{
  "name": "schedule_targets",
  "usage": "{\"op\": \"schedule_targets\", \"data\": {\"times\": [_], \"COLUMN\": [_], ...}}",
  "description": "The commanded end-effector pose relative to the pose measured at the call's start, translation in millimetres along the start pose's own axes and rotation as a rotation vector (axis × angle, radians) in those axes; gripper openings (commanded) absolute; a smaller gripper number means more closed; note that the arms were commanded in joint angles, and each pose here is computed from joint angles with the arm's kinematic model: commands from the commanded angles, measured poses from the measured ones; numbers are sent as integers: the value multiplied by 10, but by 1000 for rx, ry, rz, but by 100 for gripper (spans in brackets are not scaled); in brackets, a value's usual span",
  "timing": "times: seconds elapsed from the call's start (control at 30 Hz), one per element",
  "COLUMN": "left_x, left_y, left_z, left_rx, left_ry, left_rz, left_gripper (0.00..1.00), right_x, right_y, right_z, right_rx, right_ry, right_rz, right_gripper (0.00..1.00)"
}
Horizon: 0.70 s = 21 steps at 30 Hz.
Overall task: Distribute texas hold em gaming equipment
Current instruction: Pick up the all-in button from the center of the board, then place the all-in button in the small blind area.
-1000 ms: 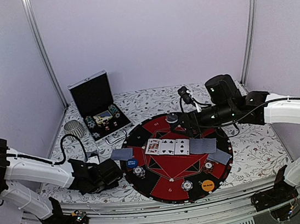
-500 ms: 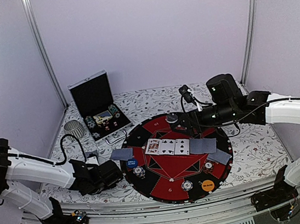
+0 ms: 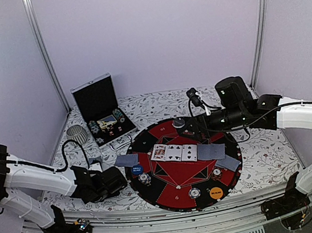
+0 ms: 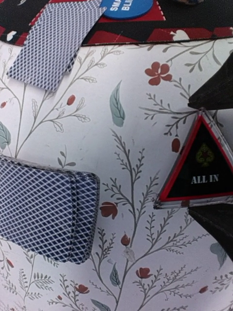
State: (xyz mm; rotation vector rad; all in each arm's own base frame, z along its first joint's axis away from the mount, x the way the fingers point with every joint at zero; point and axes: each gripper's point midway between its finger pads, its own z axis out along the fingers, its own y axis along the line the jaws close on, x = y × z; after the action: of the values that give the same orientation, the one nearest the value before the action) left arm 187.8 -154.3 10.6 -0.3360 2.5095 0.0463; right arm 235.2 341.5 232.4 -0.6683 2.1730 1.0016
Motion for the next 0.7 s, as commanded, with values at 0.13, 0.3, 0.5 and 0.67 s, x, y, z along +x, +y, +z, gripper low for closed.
{"op": "schedule_targets", "data": {"times": [0.13, 0.3, 0.5, 0.67], "left_x": [-133, -275, 49, 625], "left_y": [-141, -512, -1553, -2017], "left_z": [-347, -654, -1248, -1360], "left_rx": [37, 133, 413, 563], "left_ry": [26, -48, -187, -165], "left_rz": [109, 267, 748, 1048], "left_gripper": [55, 53, 54, 55], "right_x": [-39, -91, -148, -202], "right_y": [50, 81, 95, 101], "right_z": [-54, -64, -124, -229], "right_rx": [-6, -12, -6, 6], "right_ry": [-19, -29, -51, -78], "right_rz": [-18, -29, -46, -57], "right_gripper": [69, 70, 70, 71]}}
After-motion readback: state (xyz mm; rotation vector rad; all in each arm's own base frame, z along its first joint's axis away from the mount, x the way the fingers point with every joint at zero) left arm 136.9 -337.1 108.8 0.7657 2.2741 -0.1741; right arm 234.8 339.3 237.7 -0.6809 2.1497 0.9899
